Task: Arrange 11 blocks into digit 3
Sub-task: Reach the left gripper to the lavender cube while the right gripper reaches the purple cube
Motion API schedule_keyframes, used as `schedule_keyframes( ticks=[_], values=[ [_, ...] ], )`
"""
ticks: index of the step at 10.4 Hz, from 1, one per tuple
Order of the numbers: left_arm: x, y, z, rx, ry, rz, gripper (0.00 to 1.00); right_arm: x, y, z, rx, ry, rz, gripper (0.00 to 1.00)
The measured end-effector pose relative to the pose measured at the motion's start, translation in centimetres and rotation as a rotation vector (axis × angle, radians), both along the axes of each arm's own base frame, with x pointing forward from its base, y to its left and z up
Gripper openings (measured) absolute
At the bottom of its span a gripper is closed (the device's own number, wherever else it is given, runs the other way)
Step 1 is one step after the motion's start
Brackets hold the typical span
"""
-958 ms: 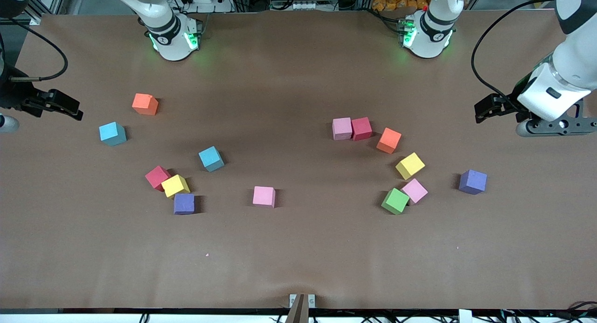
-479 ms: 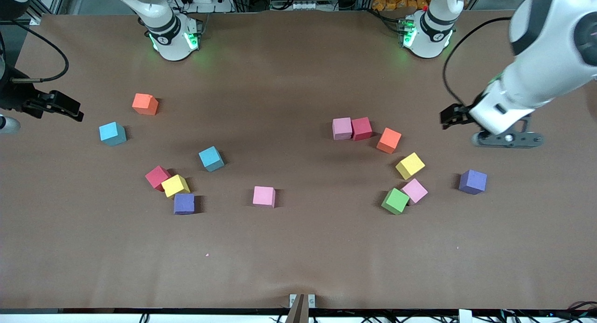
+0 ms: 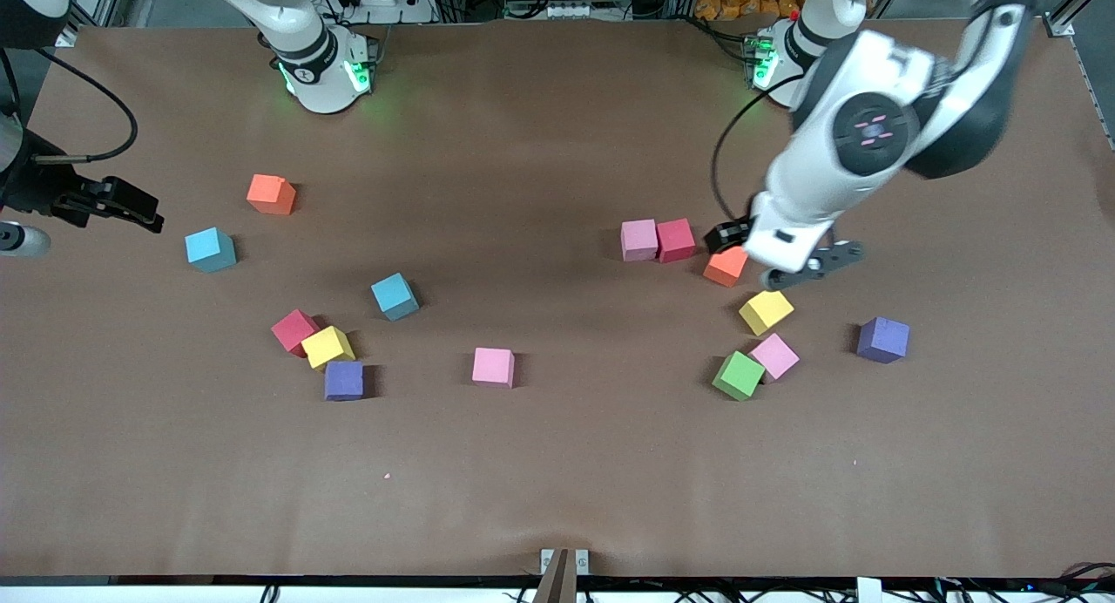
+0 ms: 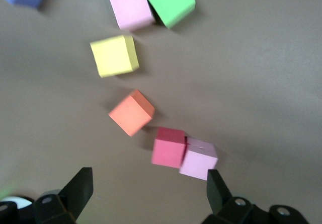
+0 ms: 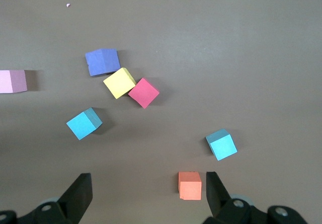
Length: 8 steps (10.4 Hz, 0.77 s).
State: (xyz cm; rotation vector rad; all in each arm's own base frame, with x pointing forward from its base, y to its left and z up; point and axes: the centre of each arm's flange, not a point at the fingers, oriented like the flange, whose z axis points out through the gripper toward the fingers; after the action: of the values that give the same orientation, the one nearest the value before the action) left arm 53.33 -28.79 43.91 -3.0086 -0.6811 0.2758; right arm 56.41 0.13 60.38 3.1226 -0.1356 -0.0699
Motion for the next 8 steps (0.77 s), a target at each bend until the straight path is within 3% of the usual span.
schedule_keyframes(
  ticks=[4, 8],
  values=[
    [-1.5, -6.2, -8.9, 0.133, 0.073, 0.557, 1.00, 1.9, 1.0, -5.4, 0.004, -0.008, 0.025, 1.00],
    [-4.3, -8.1, -15.9, 0.225, 0.084, 0.935, 1.00, 4.9, 7.8, -16.4, 0.019, -0.055, 0.138, 1.00]
  ],
)
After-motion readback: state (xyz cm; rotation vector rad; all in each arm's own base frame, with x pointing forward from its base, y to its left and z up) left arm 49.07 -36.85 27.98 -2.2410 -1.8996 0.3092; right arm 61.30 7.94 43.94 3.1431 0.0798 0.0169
